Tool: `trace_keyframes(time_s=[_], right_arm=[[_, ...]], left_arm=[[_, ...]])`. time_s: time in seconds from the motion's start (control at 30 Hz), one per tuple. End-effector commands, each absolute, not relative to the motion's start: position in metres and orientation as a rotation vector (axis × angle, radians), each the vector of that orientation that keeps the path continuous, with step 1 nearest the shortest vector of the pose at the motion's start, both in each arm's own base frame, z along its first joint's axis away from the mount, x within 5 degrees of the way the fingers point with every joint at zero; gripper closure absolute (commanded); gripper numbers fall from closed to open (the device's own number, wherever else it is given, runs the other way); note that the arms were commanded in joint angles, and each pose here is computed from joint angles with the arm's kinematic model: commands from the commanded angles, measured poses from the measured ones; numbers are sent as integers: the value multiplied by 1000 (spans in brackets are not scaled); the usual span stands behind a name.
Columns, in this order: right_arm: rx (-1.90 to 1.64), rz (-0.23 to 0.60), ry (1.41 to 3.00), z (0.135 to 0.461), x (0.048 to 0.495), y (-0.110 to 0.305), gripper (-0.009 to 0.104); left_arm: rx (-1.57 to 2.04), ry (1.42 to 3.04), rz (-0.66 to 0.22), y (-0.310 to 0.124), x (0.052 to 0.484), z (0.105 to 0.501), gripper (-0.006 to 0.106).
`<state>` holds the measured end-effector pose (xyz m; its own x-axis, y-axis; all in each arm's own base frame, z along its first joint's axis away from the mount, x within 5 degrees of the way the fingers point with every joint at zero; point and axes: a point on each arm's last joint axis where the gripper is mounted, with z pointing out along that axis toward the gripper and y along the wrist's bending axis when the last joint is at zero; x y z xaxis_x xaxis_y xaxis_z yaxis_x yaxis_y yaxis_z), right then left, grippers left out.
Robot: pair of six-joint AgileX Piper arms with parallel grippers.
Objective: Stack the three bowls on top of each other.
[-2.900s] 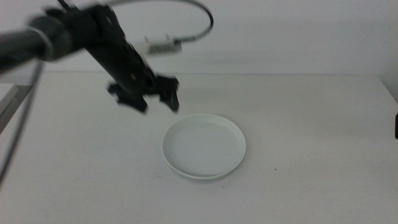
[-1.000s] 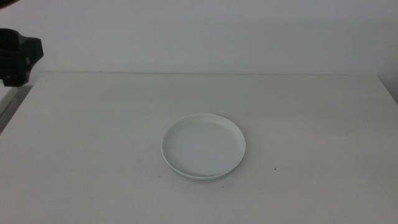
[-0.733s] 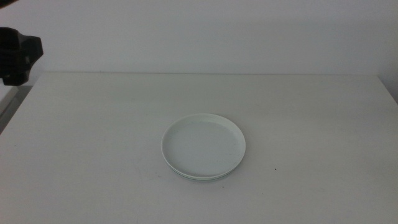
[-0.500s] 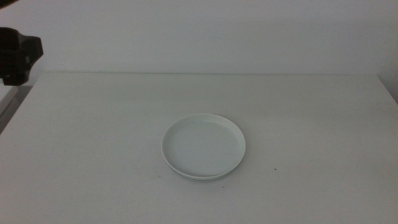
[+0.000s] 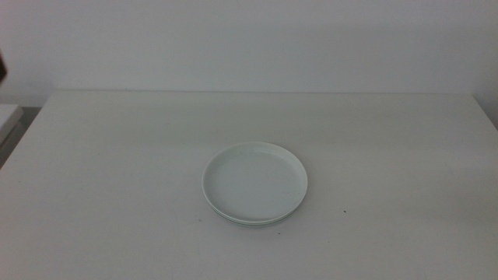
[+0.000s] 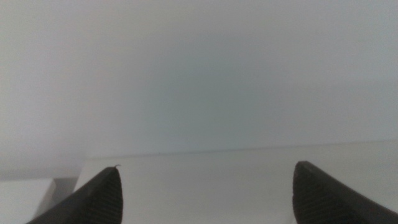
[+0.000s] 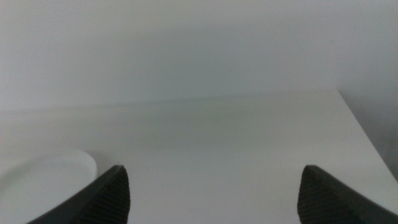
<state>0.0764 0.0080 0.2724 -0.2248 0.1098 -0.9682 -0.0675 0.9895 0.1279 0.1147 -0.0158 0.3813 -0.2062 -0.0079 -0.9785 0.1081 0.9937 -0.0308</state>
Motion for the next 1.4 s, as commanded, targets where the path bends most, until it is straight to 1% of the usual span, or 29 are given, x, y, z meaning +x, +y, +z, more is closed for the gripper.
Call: trace_keyframes(time_s=[0.0, 0.13, 0.23, 0.3, 0.37, 0.43, 0.57, 0.67, 0.73, 1.07, 1.2, 1.37], right_arm=[[14, 113, 1758, 251, 71, 5, 2], [18, 102, 1671, 223, 64, 4, 2], [-7, 69, 1678, 205, 61, 3, 2], [-14, 60, 1685, 197, 60, 3, 2], [-14, 61, 1668, 198, 59, 3, 2], [-23, 53, 1695, 195, 57, 3, 2], [-23, 52, 1680, 196, 57, 3, 2], [-23, 52, 1680, 196, 57, 3, 2], [-23, 52, 1680, 196, 57, 3, 2], [-23, 52, 1680, 196, 57, 3, 2], [-23, 52, 1680, 196, 57, 3, 2], [-23, 52, 1680, 196, 57, 3, 2]], left_arm=[[73, 1755, -119, -13, 101, 358, 7], [77, 1786, -115, -8, 75, 301, 7], [77, 1803, -120, -6, 63, 262, 7], [75, 1783, -131, -5, 56, 244, 7], [61, 1758, -159, -5, 51, 230, 7], [42, 1764, -193, -6, 48, 215, 7], [36, 1824, -205, -7, 51, 192, 7], [42, 1831, -204, -8, 53, 182, 7], [45, 1783, -212, -8, 54, 186, 7], [45, 1789, -211, -8, 54, 186, 7], [27, 1788, -188, -7, 54, 186, 7], [56, 1783, -134, -5, 54, 186, 7]])
